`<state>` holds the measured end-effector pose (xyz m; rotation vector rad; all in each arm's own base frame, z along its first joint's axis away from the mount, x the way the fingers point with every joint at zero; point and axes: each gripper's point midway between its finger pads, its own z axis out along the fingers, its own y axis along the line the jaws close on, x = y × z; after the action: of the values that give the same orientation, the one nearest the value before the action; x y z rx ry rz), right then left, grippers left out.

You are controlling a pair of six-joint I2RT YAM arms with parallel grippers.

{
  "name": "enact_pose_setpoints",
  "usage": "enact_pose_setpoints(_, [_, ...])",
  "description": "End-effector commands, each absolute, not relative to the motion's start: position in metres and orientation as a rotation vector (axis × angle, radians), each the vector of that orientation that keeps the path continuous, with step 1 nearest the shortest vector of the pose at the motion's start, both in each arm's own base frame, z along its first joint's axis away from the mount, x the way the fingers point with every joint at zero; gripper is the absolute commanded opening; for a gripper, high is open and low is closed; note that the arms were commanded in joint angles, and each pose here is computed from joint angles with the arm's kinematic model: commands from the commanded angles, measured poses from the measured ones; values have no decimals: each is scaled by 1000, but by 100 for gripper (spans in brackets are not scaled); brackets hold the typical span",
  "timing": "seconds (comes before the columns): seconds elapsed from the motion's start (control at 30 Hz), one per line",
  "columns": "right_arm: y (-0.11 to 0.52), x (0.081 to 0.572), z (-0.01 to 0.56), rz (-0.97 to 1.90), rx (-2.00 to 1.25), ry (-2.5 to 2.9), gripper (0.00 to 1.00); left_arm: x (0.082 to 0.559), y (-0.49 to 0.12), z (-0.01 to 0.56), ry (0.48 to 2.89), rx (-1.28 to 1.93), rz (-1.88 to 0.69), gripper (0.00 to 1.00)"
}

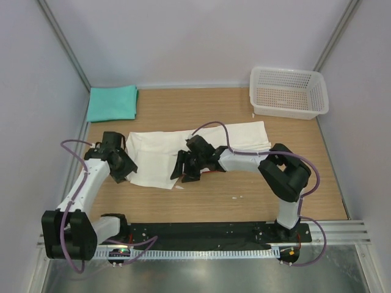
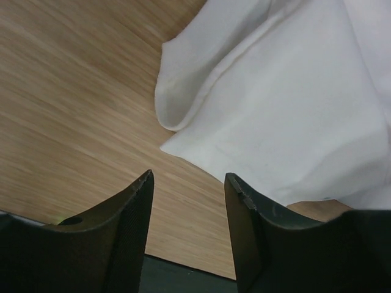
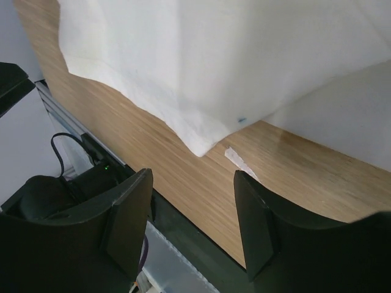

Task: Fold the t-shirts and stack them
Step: Fold the tshirt

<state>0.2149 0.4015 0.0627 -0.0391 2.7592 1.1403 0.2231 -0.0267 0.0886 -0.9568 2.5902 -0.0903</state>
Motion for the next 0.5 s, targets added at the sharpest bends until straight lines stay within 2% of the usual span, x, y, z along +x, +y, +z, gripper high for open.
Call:
enact_pose_setpoints(0.0, [409,213,58,1102,21,2750,61,223,-20,73,2583,-1057,-113,51])
enact_pose_setpoints(0.3, [421,194,51,1156,-2,2770,59,224,-10,58,2585,-1113,-150,49])
enact_pose_setpoints(0.47, [422,191,44,1134,43,2773,57,225,-17,46,2623,-1114,-197,44])
